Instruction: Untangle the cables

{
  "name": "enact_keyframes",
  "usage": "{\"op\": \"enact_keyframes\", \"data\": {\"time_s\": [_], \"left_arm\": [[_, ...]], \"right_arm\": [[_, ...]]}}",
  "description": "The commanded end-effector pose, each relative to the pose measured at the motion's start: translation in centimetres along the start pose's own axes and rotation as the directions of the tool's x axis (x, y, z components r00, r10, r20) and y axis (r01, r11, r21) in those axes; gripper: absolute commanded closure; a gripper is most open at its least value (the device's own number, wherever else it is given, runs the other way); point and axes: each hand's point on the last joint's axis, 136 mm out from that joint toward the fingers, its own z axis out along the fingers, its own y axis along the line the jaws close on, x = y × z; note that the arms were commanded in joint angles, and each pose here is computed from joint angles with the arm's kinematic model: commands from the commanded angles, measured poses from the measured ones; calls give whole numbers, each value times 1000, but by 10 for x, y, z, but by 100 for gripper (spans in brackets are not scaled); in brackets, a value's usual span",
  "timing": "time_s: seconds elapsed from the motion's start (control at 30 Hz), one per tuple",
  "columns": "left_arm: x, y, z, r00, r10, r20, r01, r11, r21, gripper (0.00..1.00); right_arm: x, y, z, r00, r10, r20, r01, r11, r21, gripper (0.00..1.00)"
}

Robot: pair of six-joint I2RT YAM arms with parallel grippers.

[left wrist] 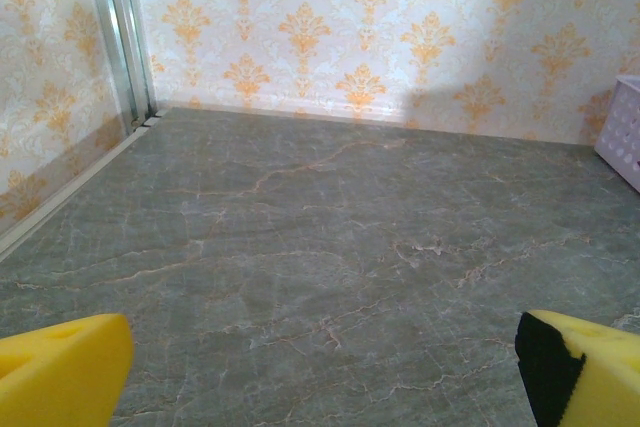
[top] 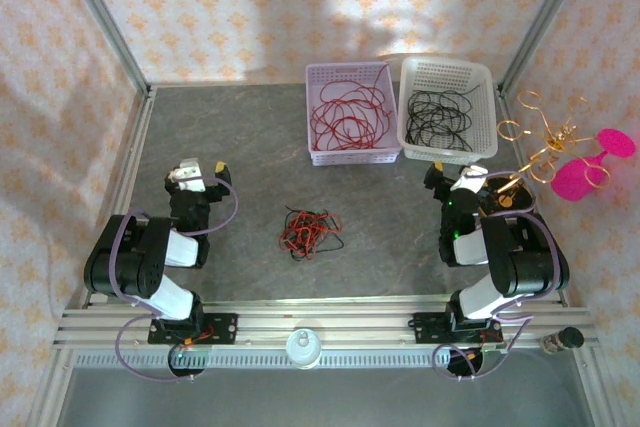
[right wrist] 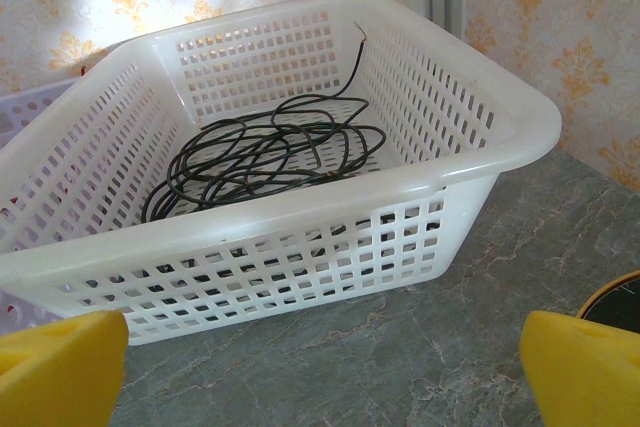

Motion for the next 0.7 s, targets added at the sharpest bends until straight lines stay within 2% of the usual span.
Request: {"op": "enact_keyframes", "data": {"time_s": [0.0,0.57,0.67], "left_arm": [[-7,0,3,1000,-19,20,19,1000,-10,1],[-8,1,3,1000,-19,22,19,1000,-14,1],[-18,-2,-12,997,10,75,-7,999,-41,1]], "right_arm": [[-10,1,1,1000,-2,30,2,1000,1,0],[-10,2,-1,999,-6,35,6,1000,-7,0],[-17,14,-10,997,-43,62,46,998,-45,0]]}}
